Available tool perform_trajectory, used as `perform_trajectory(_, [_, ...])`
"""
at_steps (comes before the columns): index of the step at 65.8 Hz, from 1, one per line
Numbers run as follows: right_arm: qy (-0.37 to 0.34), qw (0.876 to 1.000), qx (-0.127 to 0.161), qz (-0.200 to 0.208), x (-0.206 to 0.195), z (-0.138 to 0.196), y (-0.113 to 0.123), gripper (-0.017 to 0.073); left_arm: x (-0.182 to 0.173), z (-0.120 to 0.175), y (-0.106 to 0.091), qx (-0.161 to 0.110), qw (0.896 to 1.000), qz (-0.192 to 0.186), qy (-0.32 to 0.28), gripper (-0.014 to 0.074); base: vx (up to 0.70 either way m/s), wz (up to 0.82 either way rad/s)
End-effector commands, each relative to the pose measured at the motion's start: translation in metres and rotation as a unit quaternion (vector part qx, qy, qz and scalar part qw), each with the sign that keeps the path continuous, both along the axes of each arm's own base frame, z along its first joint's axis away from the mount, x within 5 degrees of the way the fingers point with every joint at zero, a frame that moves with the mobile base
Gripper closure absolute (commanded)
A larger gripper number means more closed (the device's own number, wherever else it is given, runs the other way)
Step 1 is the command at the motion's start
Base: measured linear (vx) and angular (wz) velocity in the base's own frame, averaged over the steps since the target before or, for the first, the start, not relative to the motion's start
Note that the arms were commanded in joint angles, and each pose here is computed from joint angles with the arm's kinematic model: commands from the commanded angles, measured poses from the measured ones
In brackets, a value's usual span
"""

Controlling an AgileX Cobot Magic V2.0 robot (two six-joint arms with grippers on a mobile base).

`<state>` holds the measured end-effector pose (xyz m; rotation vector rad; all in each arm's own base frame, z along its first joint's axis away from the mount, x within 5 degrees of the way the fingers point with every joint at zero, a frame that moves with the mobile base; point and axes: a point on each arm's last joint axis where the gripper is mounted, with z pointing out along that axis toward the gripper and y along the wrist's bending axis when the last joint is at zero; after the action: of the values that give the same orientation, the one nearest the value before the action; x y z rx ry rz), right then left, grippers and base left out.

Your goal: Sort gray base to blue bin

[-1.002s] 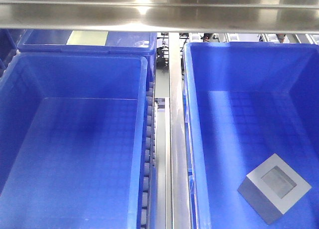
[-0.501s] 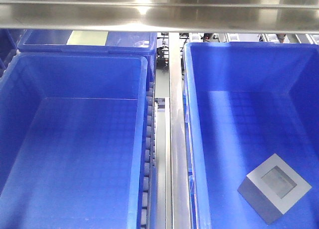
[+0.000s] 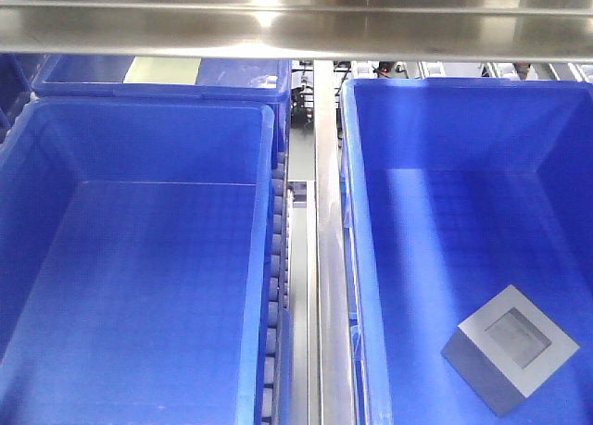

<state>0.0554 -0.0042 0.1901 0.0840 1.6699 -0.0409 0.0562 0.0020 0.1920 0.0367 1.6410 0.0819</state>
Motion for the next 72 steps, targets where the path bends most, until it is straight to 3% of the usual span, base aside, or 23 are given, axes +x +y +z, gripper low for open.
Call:
perform_trajectory(1, [-0.012, 1.0, -0.01, -0.001, 0.0007, 0.0007, -0.0003, 0.0564, -0.0017, 0.0145, -0.0003, -0.002, 0.998, -0.001, -0.056, 0.06, 0.0, 0.0])
perform_trajectory(72, [-0.012, 1.0, -0.01, -0.001, 0.0007, 0.0007, -0.0003, 0.0564, -0.0016, 0.015, -0.0003, -0.002, 0.998, -0.001, -0.057, 0.06, 0.0, 0.0])
